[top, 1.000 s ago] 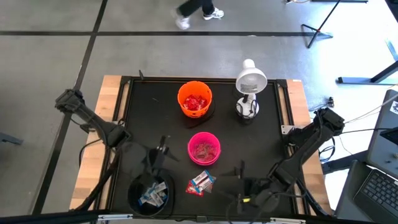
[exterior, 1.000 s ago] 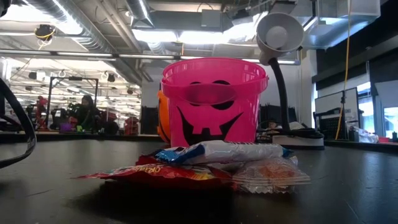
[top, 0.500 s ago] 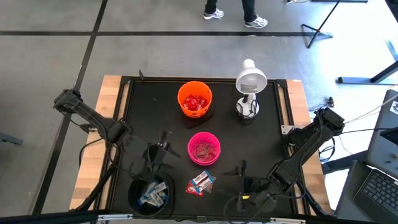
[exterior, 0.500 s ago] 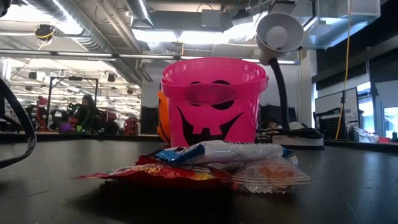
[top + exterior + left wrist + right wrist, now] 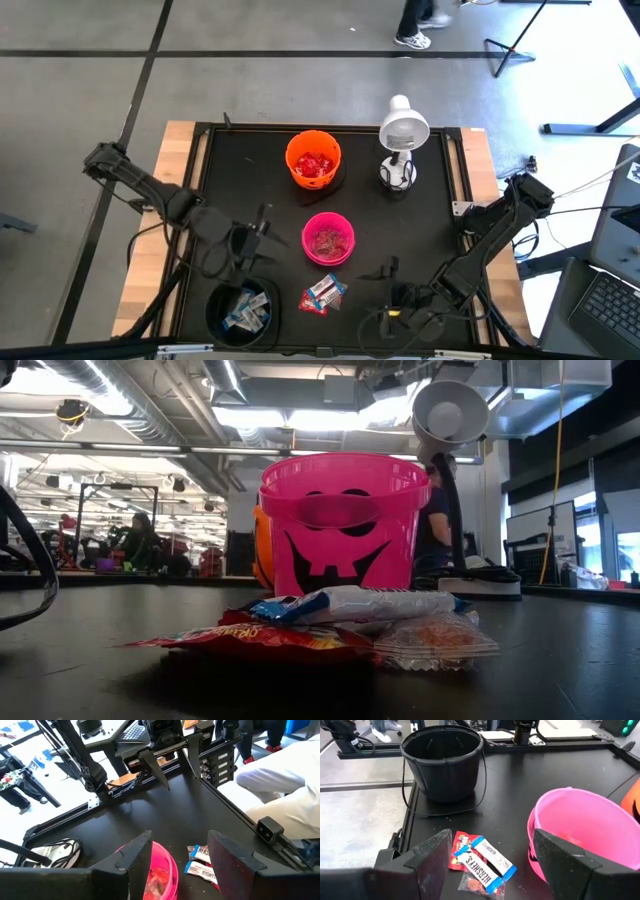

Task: Sort candy
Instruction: Put the white chocolate into the black bucket

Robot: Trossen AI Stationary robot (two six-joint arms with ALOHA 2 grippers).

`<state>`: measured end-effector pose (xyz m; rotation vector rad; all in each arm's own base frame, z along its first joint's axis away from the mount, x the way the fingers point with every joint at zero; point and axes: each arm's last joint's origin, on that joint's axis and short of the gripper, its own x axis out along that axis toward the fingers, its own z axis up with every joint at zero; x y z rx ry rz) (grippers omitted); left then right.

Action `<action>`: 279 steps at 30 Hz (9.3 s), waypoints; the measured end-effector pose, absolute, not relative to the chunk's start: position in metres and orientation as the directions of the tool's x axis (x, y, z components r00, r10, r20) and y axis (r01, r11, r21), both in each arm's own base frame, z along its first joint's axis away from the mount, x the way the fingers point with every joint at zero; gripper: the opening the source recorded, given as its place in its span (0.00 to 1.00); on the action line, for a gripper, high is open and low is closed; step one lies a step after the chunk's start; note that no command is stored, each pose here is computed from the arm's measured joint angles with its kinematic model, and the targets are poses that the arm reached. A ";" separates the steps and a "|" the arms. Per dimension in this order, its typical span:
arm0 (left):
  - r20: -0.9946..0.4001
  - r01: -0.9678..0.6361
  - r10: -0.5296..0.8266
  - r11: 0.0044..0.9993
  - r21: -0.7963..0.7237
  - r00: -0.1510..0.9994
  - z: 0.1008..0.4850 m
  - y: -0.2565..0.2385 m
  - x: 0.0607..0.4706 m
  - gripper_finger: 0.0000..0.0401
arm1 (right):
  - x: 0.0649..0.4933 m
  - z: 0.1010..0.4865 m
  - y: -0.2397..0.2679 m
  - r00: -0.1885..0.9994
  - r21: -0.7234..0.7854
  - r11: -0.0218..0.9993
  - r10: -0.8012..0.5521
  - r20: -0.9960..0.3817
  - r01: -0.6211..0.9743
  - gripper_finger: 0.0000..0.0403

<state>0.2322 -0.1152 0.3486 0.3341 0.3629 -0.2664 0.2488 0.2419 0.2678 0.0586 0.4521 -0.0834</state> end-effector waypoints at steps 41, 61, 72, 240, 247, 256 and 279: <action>-0.234 0.241 -0.201 0.958 0.156 0.951 0.329 -0.082 0.192 0.45 | 0.243 0.241 0.236 0.871 0.101 0.985 -0.074 -0.485 0.140 0.69; -0.169 0.228 -0.211 0.970 0.087 0.963 0.313 -0.079 0.185 0.45 | 0.243 0.236 0.236 0.882 0.122 0.983 -0.064 -0.467 0.136 0.69; -0.162 0.225 -0.212 0.972 0.067 0.964 0.314 -0.079 0.185 0.45 | 0.255 0.238 0.244 0.918 0.112 0.993 0.011 -0.396 0.036 0.69; -0.182 0.405 -0.402 0.914 -0.022 0.897 0.295 -0.118 0.205 0.46 | 0.337 0.225 0.252 0.915 0.113 0.994 0.051 -0.401 -0.006 0.07; -0.165 0.414 -0.411 0.910 -0.014 0.897 0.290 -0.125 0.213 0.46 | 0.344 0.259 0.256 0.920 0.007 0.999 -0.041 -0.389 0.047 0.08; -0.221 0.385 -0.374 0.923 0.008 0.901 0.270 -0.131 0.232 0.46 | 0.347 0.290 0.256 0.923 -0.084 0.991 -0.130 -0.362 0.107 0.07; -0.231 0.320 -0.306 0.947 0.028 0.924 0.262 -0.127 0.244 0.63 | 0.357 0.296 0.242 0.916 -0.119 0.976 -0.212 -0.339 0.182 0.08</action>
